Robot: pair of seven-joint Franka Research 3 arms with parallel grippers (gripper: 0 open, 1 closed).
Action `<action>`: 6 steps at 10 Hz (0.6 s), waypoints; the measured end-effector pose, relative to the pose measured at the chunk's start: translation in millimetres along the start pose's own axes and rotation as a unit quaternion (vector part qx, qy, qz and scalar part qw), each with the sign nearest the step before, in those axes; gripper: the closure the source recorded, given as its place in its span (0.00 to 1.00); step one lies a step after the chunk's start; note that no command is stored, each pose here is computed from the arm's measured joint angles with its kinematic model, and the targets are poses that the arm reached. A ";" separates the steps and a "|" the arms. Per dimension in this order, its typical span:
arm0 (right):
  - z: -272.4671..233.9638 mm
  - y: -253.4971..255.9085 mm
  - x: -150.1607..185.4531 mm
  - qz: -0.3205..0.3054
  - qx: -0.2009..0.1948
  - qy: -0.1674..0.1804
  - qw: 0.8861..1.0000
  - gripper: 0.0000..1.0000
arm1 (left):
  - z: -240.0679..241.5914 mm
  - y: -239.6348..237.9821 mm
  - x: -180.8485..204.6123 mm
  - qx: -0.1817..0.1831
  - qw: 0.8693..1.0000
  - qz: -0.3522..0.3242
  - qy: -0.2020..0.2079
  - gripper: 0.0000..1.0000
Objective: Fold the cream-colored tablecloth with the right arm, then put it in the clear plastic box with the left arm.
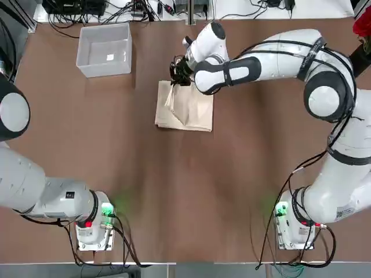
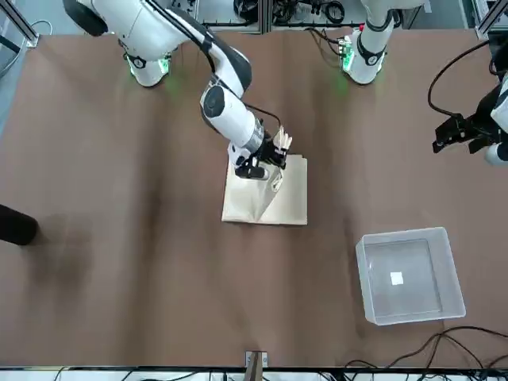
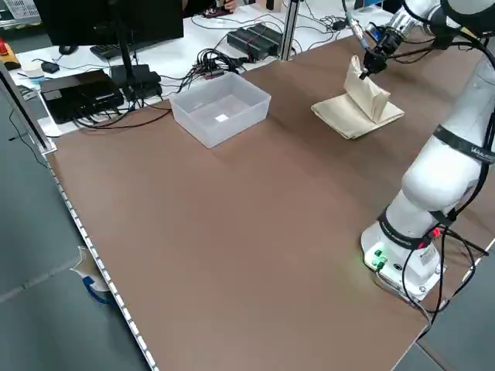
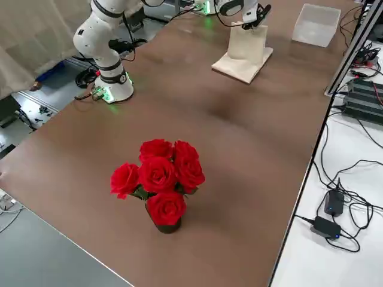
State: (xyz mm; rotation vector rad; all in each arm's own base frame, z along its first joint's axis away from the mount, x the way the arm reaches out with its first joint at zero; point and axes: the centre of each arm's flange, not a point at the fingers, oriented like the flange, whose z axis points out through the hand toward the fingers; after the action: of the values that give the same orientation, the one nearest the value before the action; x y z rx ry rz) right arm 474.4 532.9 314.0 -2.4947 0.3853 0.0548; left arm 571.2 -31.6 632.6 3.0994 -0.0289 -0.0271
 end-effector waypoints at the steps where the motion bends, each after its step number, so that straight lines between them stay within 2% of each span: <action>1: 3.6 1.1 -0.3 0.003 0.001 0.001 1.000 0.89 | 0.0 0.0 0.0 0.000 1.000 0.000 0.000 0.00; 3: 4.8 0.2 1.6 0.014 0.005 0.003 1.000 0.79 | 0.0 0.0 0.0 0.000 1.000 0.000 0.000 0.00; 5: 3.4 -2.5 4.7 0.022 0.009 0.005 1.000 0.47 | 0.0 0.0 0.0 0.000 1.000 0.000 0.000 0.00; 6: 3.0 -3.2 5.4 0.023 0.010 0.005 1.000 0.41 | 0.0 0.3 0.0 0.000 1.000 0.000 0.000 0.00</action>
State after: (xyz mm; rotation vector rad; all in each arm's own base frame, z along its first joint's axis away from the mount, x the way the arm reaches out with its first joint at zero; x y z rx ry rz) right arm 480.7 535.7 312.7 -2.4677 0.4460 0.0565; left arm 571.2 -31.9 632.6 3.0994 -0.0297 -0.0273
